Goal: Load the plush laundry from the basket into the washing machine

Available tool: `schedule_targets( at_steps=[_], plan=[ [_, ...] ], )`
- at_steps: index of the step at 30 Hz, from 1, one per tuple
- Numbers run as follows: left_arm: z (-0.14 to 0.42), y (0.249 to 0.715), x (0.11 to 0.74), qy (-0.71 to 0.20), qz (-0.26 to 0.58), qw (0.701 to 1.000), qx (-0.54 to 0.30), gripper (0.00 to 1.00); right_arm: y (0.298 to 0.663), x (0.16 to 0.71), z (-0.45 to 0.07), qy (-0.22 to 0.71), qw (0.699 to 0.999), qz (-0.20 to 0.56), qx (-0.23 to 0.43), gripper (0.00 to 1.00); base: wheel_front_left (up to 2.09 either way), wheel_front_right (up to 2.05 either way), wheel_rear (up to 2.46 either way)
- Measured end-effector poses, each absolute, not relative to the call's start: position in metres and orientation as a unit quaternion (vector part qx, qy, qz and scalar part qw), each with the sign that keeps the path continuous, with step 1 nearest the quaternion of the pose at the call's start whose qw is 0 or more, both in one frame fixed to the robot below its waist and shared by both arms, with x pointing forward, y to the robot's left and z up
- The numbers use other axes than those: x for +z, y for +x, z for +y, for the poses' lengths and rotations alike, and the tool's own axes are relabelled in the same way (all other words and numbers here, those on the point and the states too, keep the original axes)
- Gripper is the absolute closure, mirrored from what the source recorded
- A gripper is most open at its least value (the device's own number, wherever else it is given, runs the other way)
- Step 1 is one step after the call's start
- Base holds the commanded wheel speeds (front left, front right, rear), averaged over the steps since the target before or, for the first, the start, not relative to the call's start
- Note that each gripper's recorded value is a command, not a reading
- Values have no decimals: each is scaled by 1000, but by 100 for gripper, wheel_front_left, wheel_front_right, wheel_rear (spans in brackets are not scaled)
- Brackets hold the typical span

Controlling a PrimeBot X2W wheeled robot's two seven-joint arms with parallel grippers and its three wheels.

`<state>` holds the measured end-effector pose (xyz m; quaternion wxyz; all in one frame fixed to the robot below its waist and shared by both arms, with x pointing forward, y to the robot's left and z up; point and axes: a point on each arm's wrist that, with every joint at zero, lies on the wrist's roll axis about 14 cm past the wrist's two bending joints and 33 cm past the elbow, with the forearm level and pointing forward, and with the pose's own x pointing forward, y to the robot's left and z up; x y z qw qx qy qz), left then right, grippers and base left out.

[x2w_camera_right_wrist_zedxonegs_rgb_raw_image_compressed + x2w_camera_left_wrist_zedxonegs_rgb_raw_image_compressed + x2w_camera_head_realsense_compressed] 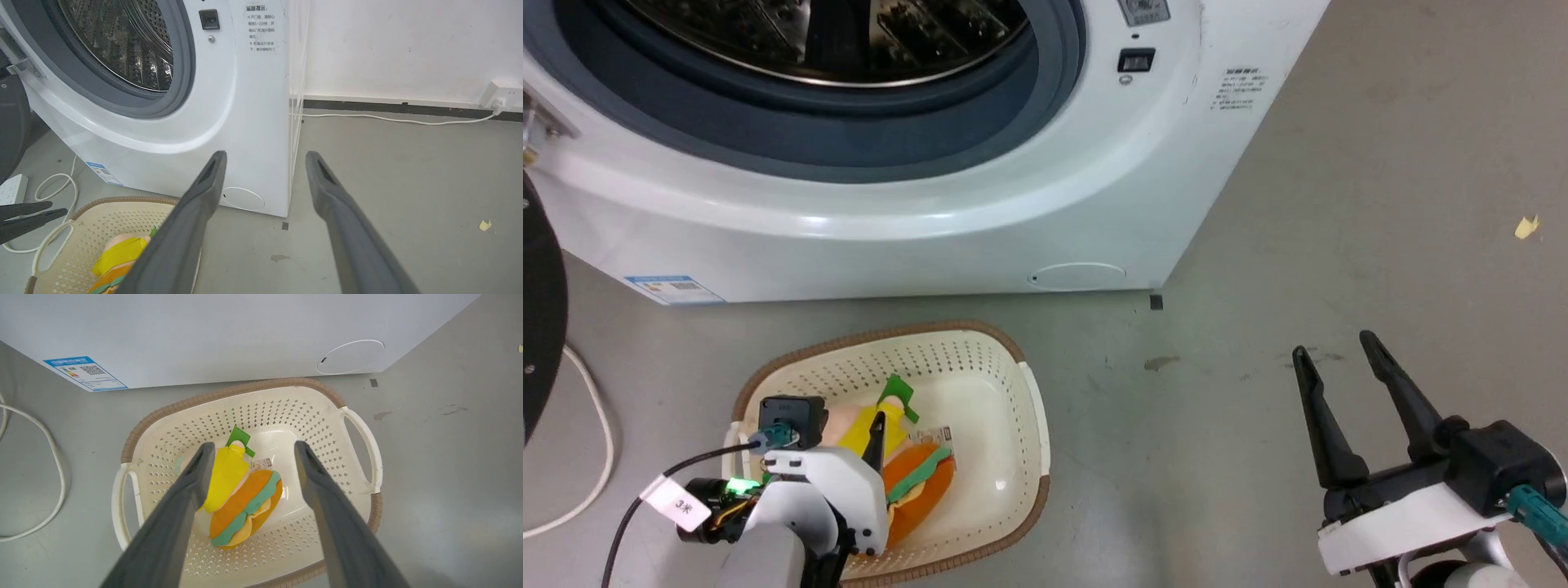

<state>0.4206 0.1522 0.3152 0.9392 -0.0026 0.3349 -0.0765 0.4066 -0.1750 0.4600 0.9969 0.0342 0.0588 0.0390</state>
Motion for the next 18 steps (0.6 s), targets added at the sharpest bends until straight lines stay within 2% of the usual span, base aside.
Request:
schedule_targets(
  at_steps=[18],
  plan=[
    [151, 421, 234, 9, 459, 884, -93, 0, 420, 428, -185, 51, 995, 84, 20, 0, 0, 0, 0]
  ],
)
